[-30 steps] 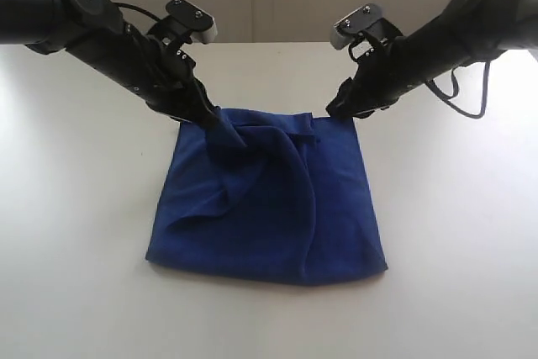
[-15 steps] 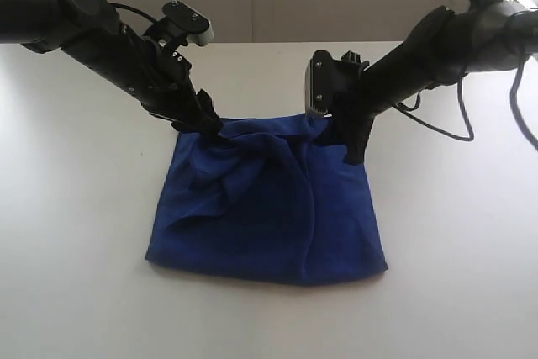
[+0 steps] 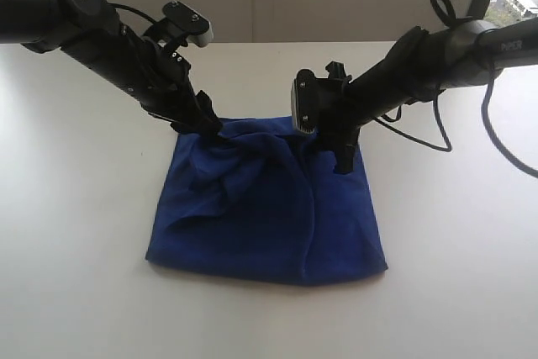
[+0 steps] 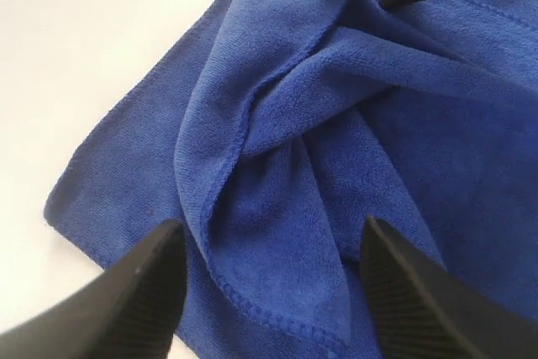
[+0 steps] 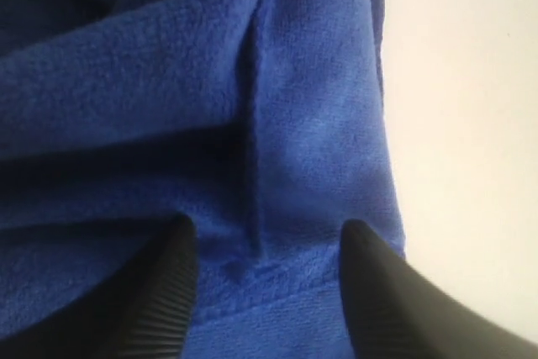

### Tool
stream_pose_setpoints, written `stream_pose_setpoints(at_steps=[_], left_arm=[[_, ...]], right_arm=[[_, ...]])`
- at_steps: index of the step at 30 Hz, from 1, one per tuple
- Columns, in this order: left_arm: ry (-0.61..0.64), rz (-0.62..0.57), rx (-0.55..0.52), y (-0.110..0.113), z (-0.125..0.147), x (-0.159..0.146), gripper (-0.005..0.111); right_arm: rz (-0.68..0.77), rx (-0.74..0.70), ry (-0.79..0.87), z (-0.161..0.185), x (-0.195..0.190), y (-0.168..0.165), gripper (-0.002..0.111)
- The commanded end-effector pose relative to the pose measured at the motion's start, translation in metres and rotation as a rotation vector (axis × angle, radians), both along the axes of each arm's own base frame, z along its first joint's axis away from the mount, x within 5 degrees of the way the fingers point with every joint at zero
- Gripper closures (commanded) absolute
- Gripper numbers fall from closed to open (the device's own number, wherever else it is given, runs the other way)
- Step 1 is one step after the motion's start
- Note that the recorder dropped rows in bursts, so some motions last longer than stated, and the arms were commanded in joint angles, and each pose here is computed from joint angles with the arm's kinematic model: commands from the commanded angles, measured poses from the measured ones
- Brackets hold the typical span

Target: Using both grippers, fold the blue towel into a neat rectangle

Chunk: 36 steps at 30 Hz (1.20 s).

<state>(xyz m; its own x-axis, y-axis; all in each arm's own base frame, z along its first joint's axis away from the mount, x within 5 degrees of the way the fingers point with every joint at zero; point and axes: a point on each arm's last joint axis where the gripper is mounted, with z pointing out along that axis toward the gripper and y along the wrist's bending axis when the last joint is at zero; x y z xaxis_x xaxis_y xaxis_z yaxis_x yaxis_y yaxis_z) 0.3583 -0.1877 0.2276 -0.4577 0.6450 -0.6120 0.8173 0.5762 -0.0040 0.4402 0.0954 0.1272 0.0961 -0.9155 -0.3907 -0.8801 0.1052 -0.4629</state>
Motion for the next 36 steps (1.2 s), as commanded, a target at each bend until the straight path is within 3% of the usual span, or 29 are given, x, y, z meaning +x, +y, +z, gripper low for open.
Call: stream_pose_setpoints(at_steps=[1,7,20,26,32,36], left_arm=[[0.000,-0.002,-0.009,0.000,0.004,-0.001,0.042],[0.004,0.000,-0.010,0.000,0.004,-0.001,0.042],[0.002,0.001,-0.010,0.000,0.004,-0.001,0.042],[0.018,0.056,-0.016,0.008,0.004,0.003,0.042],[0.069,0.068,-0.002,0.019,0.002,0.004,0.042],[0.085,0.062,0.011,0.020,0.000,0.003,0.042]], right_arm=[[0.008,-0.007,0.003,-0.007,-0.001,0.003,0.072],[-0.015,-0.024,-0.040,-0.003,0.003,0.001,0.097],[-0.059,-0.013,-0.140,0.033,0.004,-0.001,0.103],[-0.286,0.163,-0.102,0.071,-0.001,-0.003,0.108],[-0.213,0.108,-0.085,0.087,-0.012,-0.004,0.108],[-0.247,0.103,-0.075,0.088,-0.012,-0.006,0.108]])
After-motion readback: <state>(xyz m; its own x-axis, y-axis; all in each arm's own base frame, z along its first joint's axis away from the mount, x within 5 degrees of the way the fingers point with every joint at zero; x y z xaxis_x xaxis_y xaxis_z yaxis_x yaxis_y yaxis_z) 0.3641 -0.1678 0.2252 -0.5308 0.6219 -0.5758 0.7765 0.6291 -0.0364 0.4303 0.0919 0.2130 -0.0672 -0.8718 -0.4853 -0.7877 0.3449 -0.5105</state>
